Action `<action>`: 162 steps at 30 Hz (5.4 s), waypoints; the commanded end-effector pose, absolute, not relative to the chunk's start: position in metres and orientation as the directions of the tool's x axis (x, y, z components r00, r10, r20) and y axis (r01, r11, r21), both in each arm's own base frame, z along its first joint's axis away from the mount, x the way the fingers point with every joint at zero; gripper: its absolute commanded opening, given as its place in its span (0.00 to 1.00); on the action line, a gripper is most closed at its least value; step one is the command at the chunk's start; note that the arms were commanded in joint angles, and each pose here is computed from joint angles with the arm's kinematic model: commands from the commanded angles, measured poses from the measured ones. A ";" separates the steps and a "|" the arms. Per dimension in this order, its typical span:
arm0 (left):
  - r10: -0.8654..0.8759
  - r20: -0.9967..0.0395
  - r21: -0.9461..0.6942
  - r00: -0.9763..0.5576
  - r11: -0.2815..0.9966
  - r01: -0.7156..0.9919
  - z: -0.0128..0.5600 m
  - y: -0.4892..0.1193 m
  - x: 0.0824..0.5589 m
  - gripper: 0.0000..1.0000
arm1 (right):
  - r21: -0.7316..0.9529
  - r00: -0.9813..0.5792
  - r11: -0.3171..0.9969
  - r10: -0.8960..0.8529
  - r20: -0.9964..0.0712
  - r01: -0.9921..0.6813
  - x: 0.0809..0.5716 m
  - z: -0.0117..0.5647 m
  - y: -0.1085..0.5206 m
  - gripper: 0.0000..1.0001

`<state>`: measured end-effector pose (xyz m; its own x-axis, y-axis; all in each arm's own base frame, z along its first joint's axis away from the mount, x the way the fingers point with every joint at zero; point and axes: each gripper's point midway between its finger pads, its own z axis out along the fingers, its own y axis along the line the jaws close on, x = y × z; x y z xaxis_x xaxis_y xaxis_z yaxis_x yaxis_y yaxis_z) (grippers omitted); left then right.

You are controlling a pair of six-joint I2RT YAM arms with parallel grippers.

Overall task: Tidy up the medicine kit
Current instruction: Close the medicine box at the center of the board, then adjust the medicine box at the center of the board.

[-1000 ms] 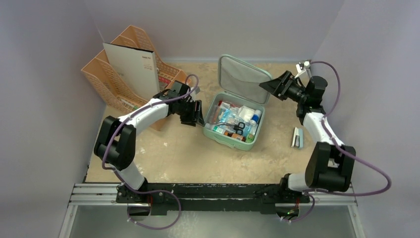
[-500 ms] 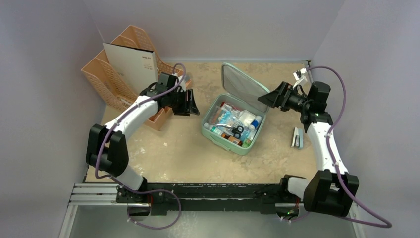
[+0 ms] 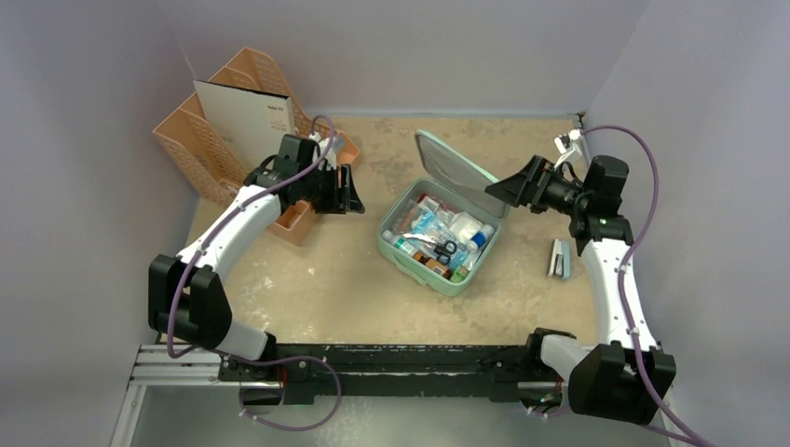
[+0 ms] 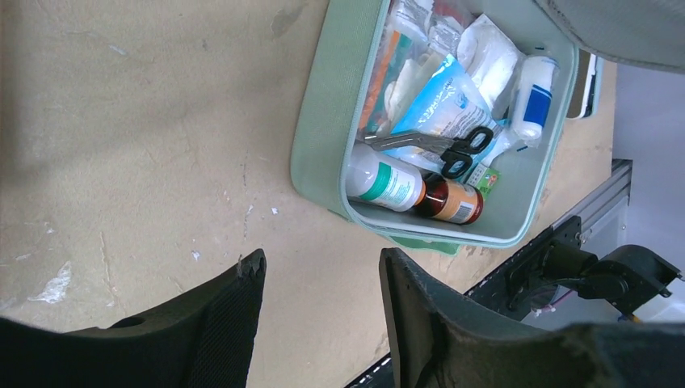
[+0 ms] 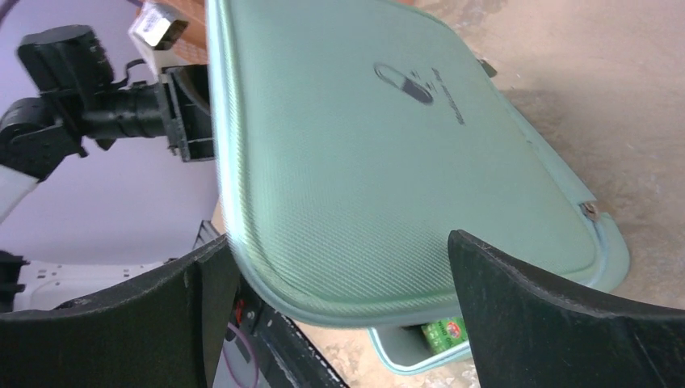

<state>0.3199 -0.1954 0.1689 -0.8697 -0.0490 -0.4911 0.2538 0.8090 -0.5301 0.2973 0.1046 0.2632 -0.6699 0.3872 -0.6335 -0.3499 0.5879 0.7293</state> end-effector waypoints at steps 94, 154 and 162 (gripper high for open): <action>0.091 -0.243 -0.738 -0.966 0.628 0.245 0.113 -0.270 0.306 0.45 | 0.604 -0.835 0.767 0.465 -0.295 0.214 0.253 0.134 0.100 0.72; 0.071 -0.611 -0.428 -0.788 0.808 0.405 0.169 -0.257 0.341 0.56 | 0.599 -0.775 0.771 0.509 -0.375 0.217 0.287 0.158 0.103 0.70; 0.068 -0.521 -0.525 -0.851 0.760 0.383 0.130 -0.266 0.348 0.56 | 0.666 -0.785 0.729 0.501 -0.366 0.155 0.285 0.138 0.119 0.69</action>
